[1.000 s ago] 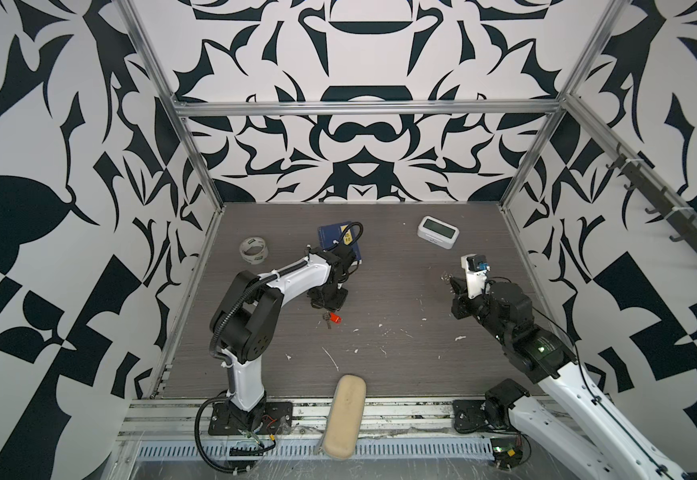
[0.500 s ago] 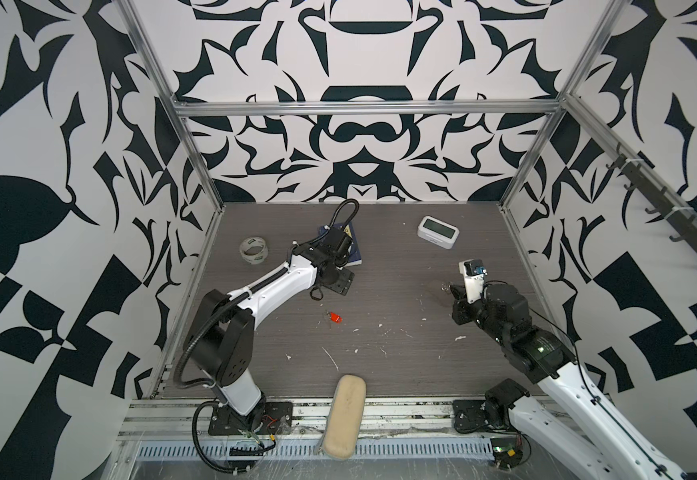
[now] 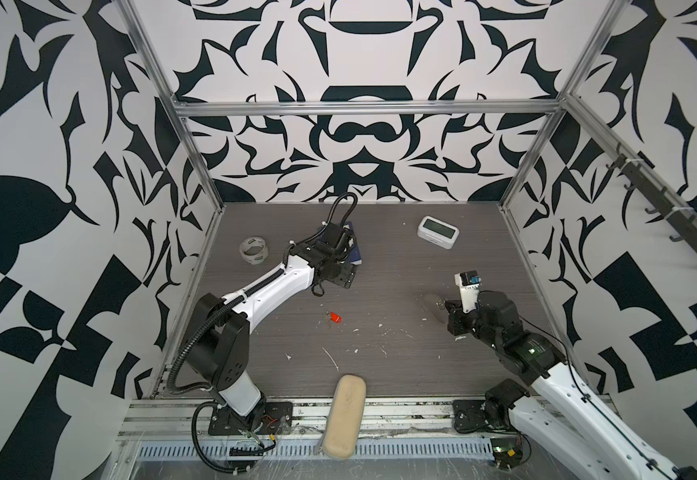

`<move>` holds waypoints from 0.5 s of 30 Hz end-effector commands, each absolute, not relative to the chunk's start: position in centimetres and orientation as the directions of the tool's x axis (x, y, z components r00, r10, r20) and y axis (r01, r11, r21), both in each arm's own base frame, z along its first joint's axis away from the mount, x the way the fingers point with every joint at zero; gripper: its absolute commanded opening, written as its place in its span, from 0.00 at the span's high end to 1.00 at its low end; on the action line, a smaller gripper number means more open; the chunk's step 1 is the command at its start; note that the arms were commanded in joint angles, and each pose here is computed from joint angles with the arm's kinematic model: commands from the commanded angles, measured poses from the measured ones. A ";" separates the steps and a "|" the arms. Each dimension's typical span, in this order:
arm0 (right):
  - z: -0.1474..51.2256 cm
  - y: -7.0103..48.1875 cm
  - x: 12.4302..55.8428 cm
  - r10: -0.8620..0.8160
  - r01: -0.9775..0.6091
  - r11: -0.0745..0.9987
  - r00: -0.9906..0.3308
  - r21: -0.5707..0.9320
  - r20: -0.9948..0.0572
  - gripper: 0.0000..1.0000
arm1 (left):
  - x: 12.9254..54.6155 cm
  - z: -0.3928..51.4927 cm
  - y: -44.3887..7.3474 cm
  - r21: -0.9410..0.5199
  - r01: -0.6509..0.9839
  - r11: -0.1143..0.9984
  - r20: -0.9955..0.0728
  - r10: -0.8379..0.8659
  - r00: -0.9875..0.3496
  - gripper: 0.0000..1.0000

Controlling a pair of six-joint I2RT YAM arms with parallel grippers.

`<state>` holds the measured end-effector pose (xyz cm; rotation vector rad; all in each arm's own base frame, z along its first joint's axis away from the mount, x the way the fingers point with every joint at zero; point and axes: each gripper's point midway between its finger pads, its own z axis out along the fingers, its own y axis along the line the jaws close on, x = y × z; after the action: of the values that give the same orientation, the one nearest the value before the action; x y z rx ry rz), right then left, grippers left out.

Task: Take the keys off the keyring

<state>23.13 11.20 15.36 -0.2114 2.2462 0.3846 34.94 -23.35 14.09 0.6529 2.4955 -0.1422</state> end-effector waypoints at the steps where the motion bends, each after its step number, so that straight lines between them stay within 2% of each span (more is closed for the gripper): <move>1: 16.3 12.3 22.7 -0.025 -0.303 0.920 -0.680 0.250 -0.733 1.00 | 35.5 14.8 -23.7 0.024 0.473 0.881 -0.541 0.409 -0.735 0.19; 8: 14.3 13.2 23.3 -0.060 -0.280 0.925 -0.776 0.258 -0.628 1.00 | 35.9 14.5 -23.6 0.040 0.480 0.876 -0.524 0.428 -0.736 0.19; 11: 13.5 12.6 24.9 -0.098 -0.251 0.951 -0.796 0.179 -0.598 1.00 | 36.1 14.6 -23.7 0.037 0.480 0.877 -0.527 0.425 -0.736 0.18; 15: 11.7 13.7 27.4 -0.175 -0.290 0.949 -0.812 0.125 -0.557 1.00 | 36.3 14.9 -23.6 0.039 0.477 0.878 -0.534 0.422 -0.733 0.18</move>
<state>25.73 13.28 11.80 -0.2723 2.5361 0.3288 35.95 -23.68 14.35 0.6585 2.4946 -0.1349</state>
